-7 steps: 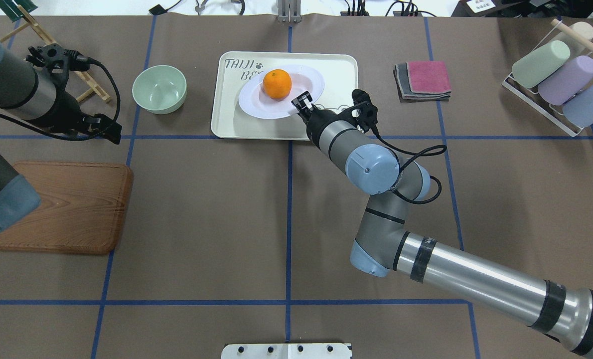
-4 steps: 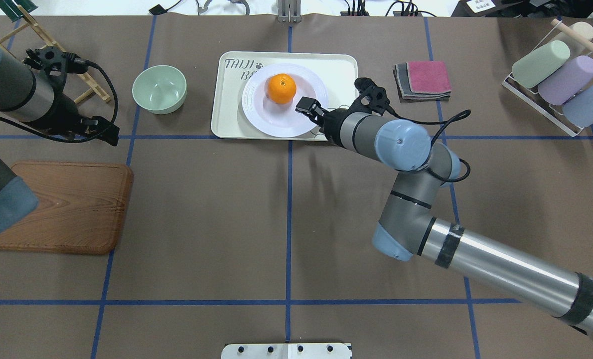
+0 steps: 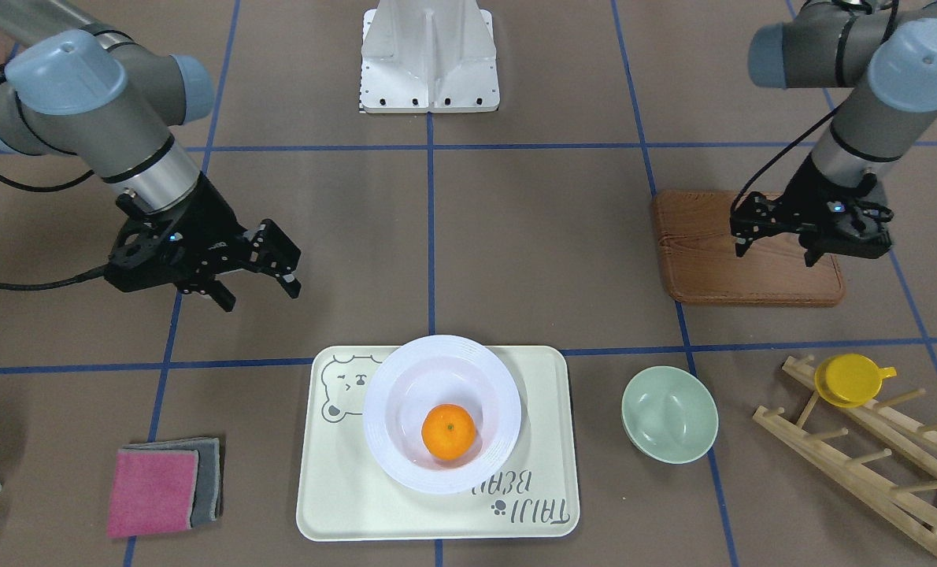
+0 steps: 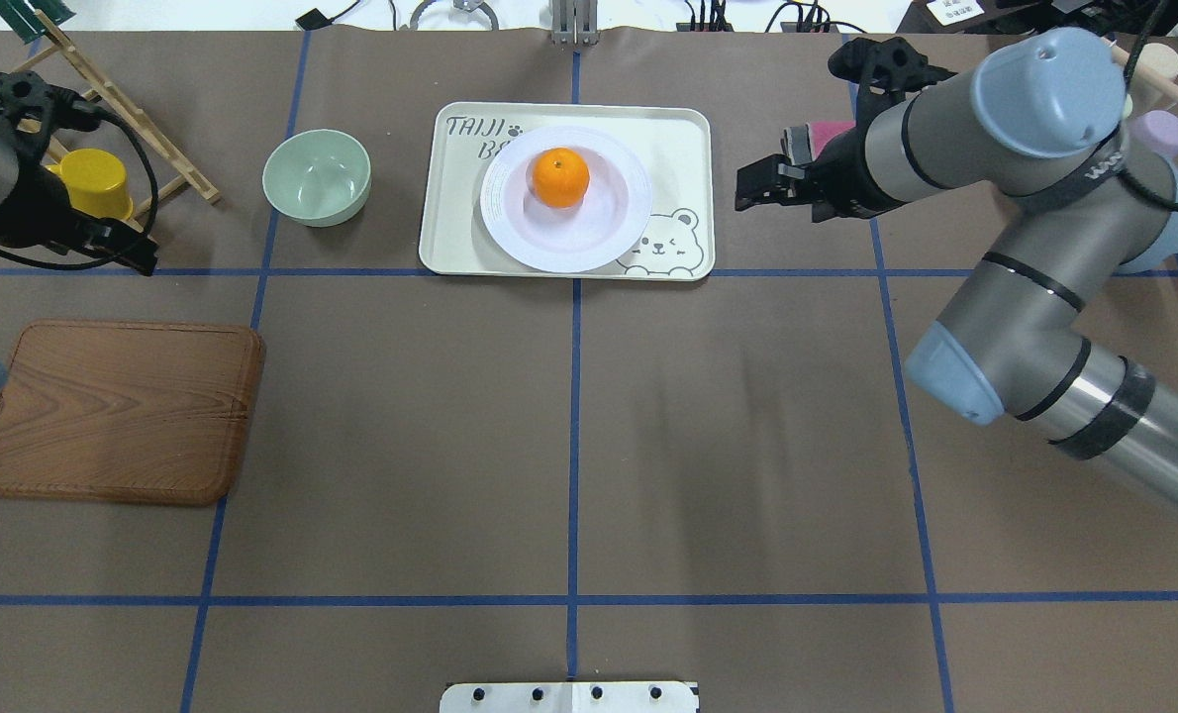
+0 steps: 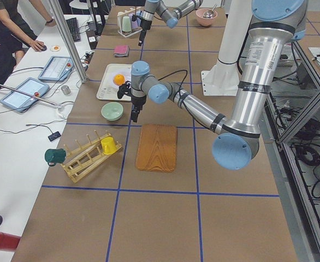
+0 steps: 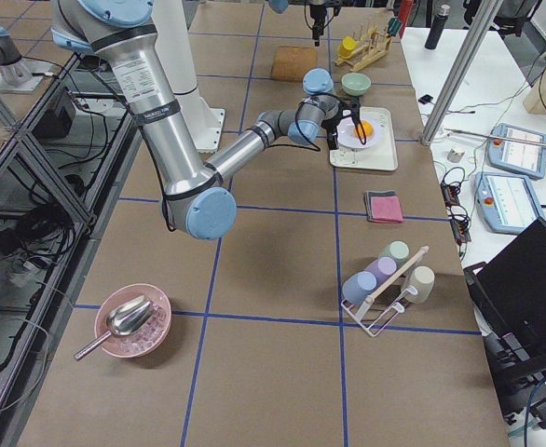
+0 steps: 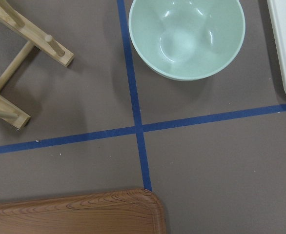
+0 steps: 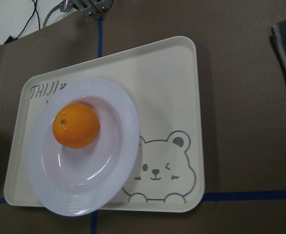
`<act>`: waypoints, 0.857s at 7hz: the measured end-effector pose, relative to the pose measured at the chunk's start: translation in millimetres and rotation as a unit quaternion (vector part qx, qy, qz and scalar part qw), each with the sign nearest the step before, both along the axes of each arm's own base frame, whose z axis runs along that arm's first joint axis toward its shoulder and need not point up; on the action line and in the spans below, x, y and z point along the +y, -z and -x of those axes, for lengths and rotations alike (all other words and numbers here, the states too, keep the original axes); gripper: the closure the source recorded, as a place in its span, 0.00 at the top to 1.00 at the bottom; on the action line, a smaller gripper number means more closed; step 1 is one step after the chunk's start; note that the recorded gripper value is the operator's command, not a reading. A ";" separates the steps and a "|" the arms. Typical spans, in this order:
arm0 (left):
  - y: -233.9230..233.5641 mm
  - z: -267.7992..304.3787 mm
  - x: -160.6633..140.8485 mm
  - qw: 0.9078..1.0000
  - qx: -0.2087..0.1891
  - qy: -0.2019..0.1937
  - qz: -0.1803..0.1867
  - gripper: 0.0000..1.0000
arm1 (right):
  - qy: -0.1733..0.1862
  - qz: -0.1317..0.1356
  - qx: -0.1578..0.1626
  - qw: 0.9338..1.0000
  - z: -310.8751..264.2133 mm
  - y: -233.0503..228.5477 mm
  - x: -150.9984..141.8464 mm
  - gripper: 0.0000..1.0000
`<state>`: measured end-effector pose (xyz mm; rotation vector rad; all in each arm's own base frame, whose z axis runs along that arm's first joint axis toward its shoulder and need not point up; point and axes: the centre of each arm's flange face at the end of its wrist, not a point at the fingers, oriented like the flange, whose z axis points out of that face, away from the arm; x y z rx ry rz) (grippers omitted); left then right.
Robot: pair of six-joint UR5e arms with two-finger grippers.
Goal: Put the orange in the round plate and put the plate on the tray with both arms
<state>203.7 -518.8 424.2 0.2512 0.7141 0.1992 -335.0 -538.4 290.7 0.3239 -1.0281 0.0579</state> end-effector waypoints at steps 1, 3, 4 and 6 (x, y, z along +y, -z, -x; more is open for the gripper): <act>-29.0 42.3 -3.5 0.999 -0.022 -0.016 -0.019 0.97 | 0.033 -0.020 0.037 0.999 -28.6 -13.0 -11.2 1.00; -89.3 119.4 -9.9 0.998 -0.035 -0.051 -0.029 0.98 | 0.025 -0.017 0.074 0.997 -112.3 -58.7 -25.8 1.00; -116.5 146.9 -11.9 0.997 -0.027 -0.065 -0.021 0.98 | 0.025 -0.004 0.089 0.996 -158.6 -100.0 -17.5 1.00; -144.3 170.4 -9.5 0.997 -0.017 -0.073 0.014 0.99 | 0.043 0.022 0.124 0.991 -246.4 -197.0 23.6 1.00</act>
